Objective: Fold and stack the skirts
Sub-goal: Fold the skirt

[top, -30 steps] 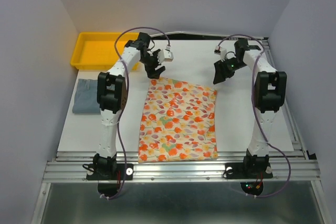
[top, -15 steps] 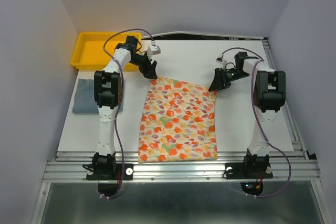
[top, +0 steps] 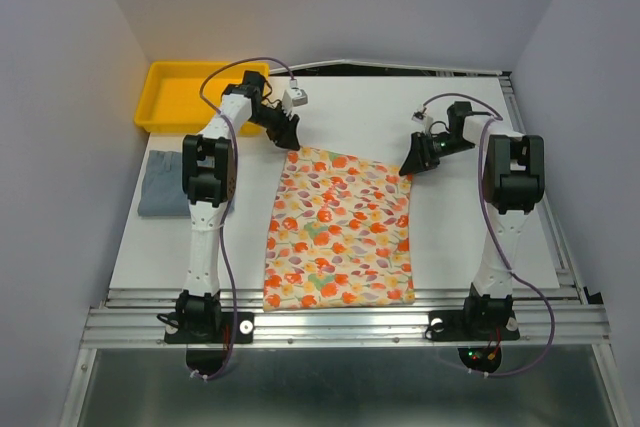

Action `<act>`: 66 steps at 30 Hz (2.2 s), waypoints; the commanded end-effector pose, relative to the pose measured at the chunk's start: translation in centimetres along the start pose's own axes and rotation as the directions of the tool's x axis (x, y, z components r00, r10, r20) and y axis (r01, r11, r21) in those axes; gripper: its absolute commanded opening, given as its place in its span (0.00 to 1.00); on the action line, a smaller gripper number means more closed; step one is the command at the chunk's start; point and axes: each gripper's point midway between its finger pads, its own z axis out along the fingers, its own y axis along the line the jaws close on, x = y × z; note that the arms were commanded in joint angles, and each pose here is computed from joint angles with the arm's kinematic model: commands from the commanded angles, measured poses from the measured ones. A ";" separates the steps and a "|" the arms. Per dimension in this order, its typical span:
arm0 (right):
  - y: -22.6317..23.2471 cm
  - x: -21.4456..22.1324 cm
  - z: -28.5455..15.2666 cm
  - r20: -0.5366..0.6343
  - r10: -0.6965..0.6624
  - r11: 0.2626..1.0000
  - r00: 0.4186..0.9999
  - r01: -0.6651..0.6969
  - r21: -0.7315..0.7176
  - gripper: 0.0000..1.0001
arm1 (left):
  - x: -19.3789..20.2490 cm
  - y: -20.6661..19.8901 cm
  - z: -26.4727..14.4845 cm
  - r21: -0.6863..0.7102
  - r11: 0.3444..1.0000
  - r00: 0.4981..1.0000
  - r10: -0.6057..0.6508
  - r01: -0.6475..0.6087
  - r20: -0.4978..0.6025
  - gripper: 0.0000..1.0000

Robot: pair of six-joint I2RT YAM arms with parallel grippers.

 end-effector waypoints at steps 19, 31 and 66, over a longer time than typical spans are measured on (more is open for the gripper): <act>-3.0 -1.6 -0.6 -0.037 -0.129 0.983 0.991 0.133 0.127 0.13 | 0.1 -0.8 -0.4 0.006 0.985 0.978 0.173 -0.173 -0.116 0.15; -4.0 -8.3 -3.4 0.042 -0.275 0.924 0.961 0.251 0.289 0.01 | -9.2 4.6 -4.6 -0.345 0.889 0.950 0.312 -0.300 -0.023 0.00; 2.9 0.2 -5.0 -0.023 -0.667 0.681 0.745 0.622 0.387 0.01 | 2.7 -11.4 -7.7 -0.259 0.828 0.866 0.455 -0.498 -0.208 0.00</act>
